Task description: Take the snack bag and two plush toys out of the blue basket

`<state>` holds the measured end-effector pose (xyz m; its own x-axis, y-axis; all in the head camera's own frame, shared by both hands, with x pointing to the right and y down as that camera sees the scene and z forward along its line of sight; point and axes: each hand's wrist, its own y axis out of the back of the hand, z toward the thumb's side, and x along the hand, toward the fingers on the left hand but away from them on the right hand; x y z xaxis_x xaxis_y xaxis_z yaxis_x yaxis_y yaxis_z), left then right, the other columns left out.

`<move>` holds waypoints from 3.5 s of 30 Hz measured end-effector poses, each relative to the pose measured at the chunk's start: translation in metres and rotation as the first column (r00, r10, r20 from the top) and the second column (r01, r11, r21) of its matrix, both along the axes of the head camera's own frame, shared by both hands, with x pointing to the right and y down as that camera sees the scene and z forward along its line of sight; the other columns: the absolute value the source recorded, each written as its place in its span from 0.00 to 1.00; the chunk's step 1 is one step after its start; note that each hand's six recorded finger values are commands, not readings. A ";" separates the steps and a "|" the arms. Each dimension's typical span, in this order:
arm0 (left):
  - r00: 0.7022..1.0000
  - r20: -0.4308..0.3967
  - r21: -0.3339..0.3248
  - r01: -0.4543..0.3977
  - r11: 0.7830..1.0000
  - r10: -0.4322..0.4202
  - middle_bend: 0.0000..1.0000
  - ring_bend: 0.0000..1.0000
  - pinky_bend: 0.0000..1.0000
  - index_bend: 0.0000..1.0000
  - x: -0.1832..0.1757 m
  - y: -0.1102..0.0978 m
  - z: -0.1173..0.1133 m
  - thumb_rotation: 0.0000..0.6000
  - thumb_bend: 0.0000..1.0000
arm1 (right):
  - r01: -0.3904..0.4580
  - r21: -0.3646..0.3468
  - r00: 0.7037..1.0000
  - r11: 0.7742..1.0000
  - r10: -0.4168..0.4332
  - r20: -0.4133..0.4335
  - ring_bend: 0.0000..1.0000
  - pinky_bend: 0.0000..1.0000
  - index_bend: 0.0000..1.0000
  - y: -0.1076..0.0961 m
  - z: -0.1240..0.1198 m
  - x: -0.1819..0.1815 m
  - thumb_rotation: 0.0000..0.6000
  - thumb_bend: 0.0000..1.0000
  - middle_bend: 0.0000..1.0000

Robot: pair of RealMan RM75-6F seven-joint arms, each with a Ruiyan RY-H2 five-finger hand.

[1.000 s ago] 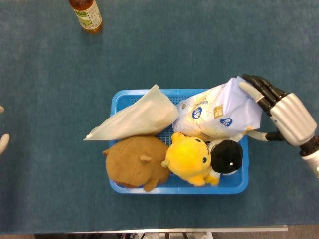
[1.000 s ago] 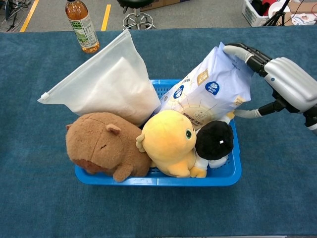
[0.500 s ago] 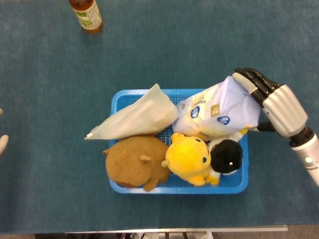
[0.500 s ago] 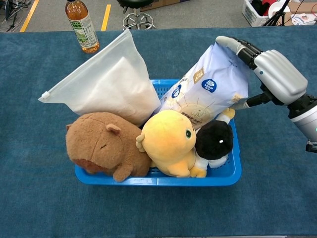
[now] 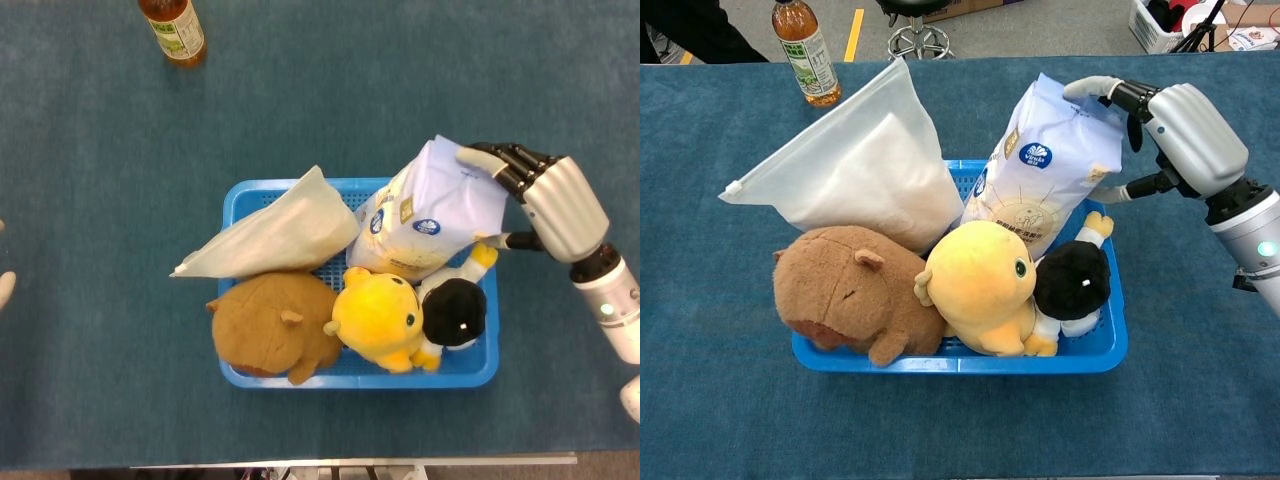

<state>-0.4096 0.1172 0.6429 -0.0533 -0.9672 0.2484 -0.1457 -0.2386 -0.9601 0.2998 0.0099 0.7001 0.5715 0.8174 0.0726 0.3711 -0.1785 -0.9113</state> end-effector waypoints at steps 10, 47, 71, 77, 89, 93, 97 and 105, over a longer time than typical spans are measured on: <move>1.000 0.001 0.000 -0.001 1.000 0.001 0.39 0.33 0.44 0.39 0.000 -0.001 0.001 1.00 0.23 | -0.029 0.040 0.999 0.999 0.028 0.037 0.66 0.81 0.65 -0.006 -0.009 0.005 1.00 0.00 0.62; 0.999 0.007 0.026 -0.051 0.998 0.051 0.39 0.33 0.44 0.39 0.020 -0.012 -0.006 1.00 0.23 | -0.141 0.343 0.915 0.929 0.255 -0.314 0.61 0.80 0.56 -0.025 -0.137 0.104 1.00 0.00 0.56; 0.950 -0.208 0.119 -0.213 0.970 0.234 0.27 0.28 0.43 0.27 0.071 -0.025 -0.045 1.00 0.23 | -0.367 0.023 0.751 0.930 0.310 -0.583 0.16 0.53 0.00 -0.028 -0.125 0.141 1.00 0.00 0.02; 0.904 -0.239 0.063 -0.349 0.935 0.354 0.18 0.17 0.36 0.19 0.104 -0.019 -0.052 1.00 0.17 | -0.367 0.026 0.756 0.930 0.315 -0.574 0.16 0.53 0.00 -0.038 -0.118 0.148 1.00 0.00 0.02; 0.840 -0.202 -0.157 -0.536 0.830 0.504 0.00 0.00 0.22 0.00 0.141 -0.005 -0.041 1.00 0.00 | -0.388 -0.005 0.752 0.922 0.314 -0.580 0.16 0.52 0.00 -0.046 -0.103 0.162 1.00 0.00 0.02; 0.816 -0.185 -0.192 -0.577 0.794 0.548 0.00 0.00 0.22 0.00 0.153 -0.001 -0.045 1.00 0.00 | -0.386 -0.014 0.757 0.922 0.308 -0.577 0.16 0.52 0.00 -0.044 -0.100 0.161 1.00 0.00 0.02; 0.784 -0.172 -0.163 -0.620 0.767 0.597 0.00 0.00 0.22 0.00 0.163 0.002 -0.050 1.00 0.00 | -0.385 -0.021 0.763 0.923 0.306 -0.569 0.16 0.52 0.00 -0.043 -0.098 0.161 1.00 0.00 0.03; 0.711 -0.150 -0.108 -0.702 0.703 0.687 0.00 0.00 0.22 0.00 0.188 0.008 -0.055 1.00 0.00 | -0.387 -0.041 0.768 0.921 0.298 -0.567 0.16 0.52 0.00 -0.042 -0.091 0.161 1.00 0.00 0.03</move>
